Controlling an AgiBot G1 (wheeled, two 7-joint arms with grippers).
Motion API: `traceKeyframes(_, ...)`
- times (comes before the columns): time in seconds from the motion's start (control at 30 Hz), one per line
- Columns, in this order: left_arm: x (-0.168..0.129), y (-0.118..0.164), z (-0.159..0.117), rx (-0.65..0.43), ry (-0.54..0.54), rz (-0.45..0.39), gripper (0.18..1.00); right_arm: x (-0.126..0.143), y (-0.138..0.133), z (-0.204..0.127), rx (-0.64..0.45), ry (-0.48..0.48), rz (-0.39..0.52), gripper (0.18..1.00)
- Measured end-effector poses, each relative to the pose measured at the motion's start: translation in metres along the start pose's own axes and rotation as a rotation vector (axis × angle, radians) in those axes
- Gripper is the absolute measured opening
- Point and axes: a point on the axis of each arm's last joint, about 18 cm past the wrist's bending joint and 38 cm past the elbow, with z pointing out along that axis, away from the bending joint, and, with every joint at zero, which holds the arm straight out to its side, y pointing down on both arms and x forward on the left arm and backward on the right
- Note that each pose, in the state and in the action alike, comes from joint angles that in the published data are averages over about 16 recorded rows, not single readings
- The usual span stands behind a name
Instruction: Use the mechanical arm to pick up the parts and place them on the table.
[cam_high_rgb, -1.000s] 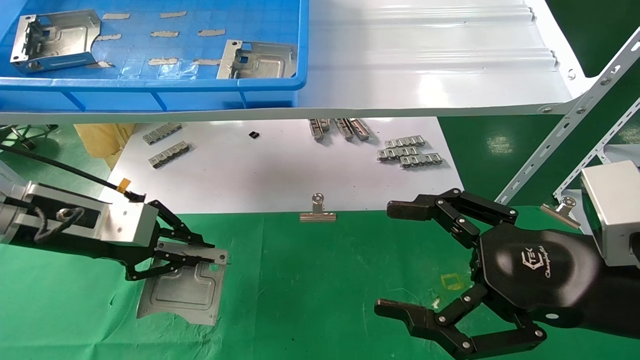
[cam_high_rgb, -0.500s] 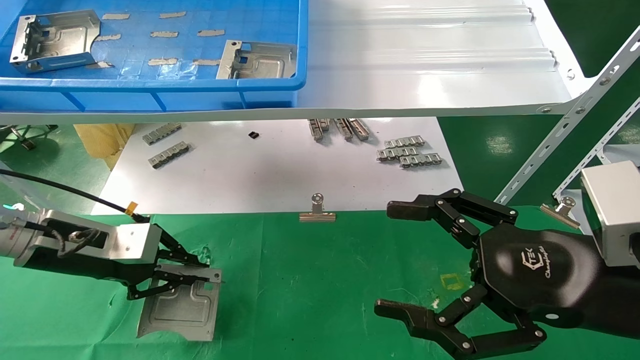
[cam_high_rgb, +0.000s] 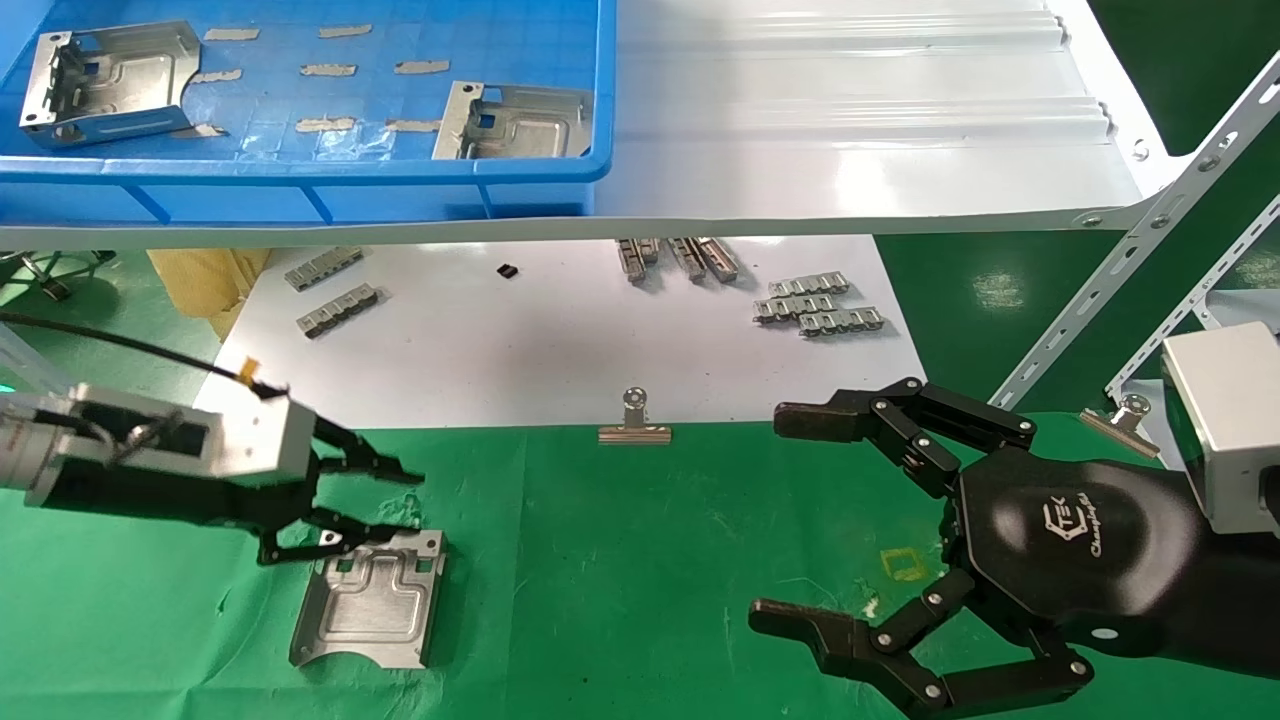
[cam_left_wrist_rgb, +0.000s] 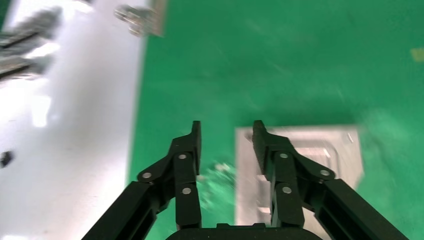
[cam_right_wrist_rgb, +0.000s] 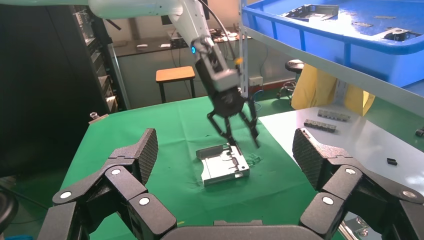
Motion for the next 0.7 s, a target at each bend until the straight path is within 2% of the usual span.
traceKeyframes(0.27,-0.0043,-0.0049,-0.0066,0.07,-0.055,-0.064,0.532,0.0,0.0,0.0,0.0,0.0,0.0,1.001)
traceKeyframes(0.7,0.0008,-0.0089,-0.0005,0.131,-0.063,-0.092,0.811,0.0,0.0001,-0.0001,0.0,0.0,0.0,1.001)
